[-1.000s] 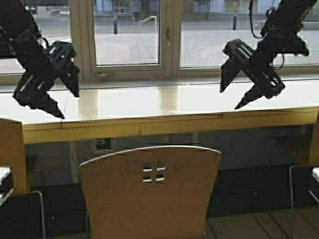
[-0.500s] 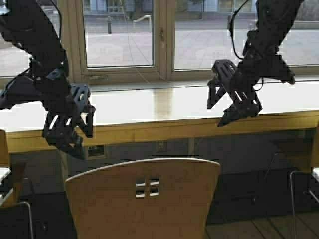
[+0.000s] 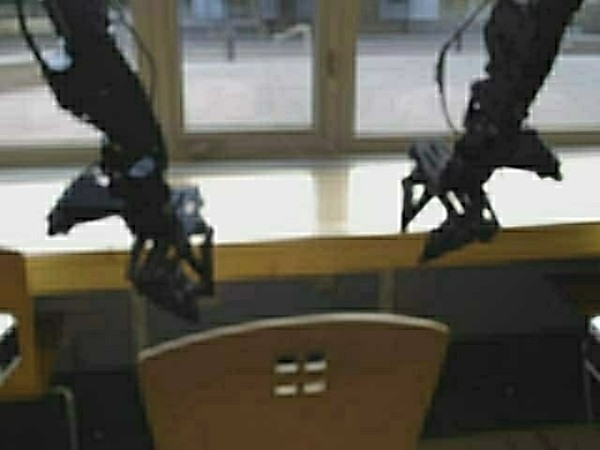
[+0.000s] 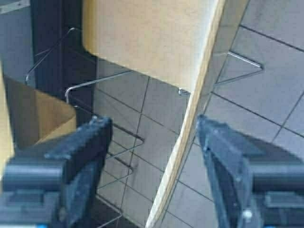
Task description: Push the chairs under the table
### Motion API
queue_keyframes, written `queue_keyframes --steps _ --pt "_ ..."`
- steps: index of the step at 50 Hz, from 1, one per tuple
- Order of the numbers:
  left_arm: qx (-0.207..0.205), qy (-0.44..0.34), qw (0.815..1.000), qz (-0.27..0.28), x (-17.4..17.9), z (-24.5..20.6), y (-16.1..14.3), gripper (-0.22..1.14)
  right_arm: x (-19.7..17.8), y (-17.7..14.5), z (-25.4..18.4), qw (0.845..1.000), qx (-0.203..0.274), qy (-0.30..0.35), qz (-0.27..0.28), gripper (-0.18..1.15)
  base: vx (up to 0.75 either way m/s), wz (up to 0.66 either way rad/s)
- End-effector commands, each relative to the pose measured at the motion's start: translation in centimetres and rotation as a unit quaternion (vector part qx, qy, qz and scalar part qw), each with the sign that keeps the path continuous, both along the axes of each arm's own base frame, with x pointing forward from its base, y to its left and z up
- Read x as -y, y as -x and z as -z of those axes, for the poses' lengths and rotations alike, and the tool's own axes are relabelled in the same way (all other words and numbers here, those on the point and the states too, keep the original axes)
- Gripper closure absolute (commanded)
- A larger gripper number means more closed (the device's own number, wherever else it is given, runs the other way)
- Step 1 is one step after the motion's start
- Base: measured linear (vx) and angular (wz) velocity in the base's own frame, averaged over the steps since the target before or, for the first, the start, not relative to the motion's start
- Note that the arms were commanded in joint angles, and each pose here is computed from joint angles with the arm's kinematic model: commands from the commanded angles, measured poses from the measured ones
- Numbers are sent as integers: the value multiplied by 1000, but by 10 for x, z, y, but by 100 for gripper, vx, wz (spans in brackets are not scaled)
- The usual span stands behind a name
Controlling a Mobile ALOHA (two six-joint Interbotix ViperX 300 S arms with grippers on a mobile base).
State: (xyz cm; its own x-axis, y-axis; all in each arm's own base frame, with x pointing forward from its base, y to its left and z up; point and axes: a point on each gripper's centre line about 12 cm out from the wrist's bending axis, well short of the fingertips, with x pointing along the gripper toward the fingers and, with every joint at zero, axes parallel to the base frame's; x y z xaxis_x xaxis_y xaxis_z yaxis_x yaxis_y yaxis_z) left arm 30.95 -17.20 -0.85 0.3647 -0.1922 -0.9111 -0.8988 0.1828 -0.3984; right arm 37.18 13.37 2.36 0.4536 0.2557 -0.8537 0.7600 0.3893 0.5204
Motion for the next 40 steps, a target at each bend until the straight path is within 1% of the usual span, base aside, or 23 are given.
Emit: queue_keyframes --steps 1,12,21,34,40 --pt "-3 14 1000 10 11 3 -7 -2 -2 3 8 1000 -15 -6 -3 6 8 7" --pt "-12 12 1000 10 12 11 -7 -2 -3 5 28 999 -39 -5 -5 6 6 4" --pt "-17 11 1000 12 12 14 -4 -2 -2 12 38 998 -56 -4 -6 6 6 5" --pt "-30 10 999 35 25 21 10 -2 5 39 52 996 -93 4 -8 6 9 6" --pt "-43 12 998 40 31 29 16 -2 10 50 56 994 -107 12 -6 6 10 8"
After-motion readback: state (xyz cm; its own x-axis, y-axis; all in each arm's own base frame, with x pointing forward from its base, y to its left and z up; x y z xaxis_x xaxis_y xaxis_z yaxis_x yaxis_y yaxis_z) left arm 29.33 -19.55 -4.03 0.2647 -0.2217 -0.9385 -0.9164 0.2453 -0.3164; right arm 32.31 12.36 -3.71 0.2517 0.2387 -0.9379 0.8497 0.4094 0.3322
